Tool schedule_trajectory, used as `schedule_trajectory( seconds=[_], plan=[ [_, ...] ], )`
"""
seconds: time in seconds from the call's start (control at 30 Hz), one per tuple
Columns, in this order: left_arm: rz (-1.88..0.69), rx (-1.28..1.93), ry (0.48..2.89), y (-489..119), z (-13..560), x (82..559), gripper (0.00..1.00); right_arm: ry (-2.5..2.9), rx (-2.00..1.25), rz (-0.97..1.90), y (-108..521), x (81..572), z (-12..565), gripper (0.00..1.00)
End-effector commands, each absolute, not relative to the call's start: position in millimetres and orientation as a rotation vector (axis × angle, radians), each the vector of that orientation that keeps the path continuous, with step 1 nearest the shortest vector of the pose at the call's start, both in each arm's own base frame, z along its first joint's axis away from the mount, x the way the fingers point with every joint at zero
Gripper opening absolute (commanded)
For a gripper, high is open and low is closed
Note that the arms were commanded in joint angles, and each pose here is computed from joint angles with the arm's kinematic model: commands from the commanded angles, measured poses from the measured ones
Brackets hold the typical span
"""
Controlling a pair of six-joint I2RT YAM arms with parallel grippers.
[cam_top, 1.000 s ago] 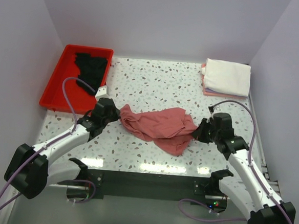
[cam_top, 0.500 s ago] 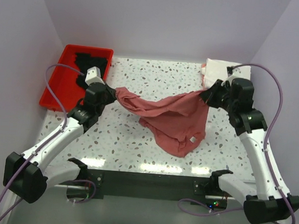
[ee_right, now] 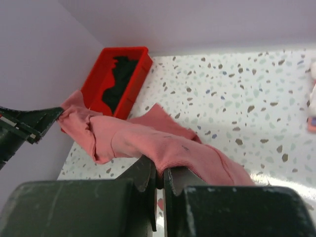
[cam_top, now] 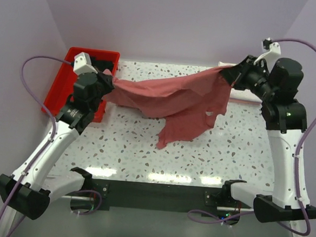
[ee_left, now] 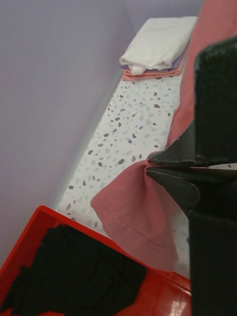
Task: Fold and stack the t-shirts
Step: Flatten the tshirt out
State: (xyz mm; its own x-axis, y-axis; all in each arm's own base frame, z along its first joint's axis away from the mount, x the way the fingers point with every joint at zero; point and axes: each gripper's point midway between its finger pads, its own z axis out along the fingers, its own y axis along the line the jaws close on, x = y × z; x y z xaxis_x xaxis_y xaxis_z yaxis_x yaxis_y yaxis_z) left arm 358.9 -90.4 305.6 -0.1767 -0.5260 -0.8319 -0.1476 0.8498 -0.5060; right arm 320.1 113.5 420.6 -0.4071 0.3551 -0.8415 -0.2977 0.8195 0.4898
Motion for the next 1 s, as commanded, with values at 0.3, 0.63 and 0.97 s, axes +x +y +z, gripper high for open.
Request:
schedule_trajectory(
  seconds=[0.3,0.63,0.97],
  plan=[
    [-0.537,-0.435,1.248,-65,504,294,0.0,1.426,0.027,0.477,69,253,568,0.0],
    [-0.69,-0.253,1.031,-66,590,212,0.0,1.139,0.124,0.267,18,178,636,0.0],
    [-0.813,-0.164,0.916,-69,619,162,0.0,1.0,0.112,0.179,2,126,676,0.0]
  ],
)
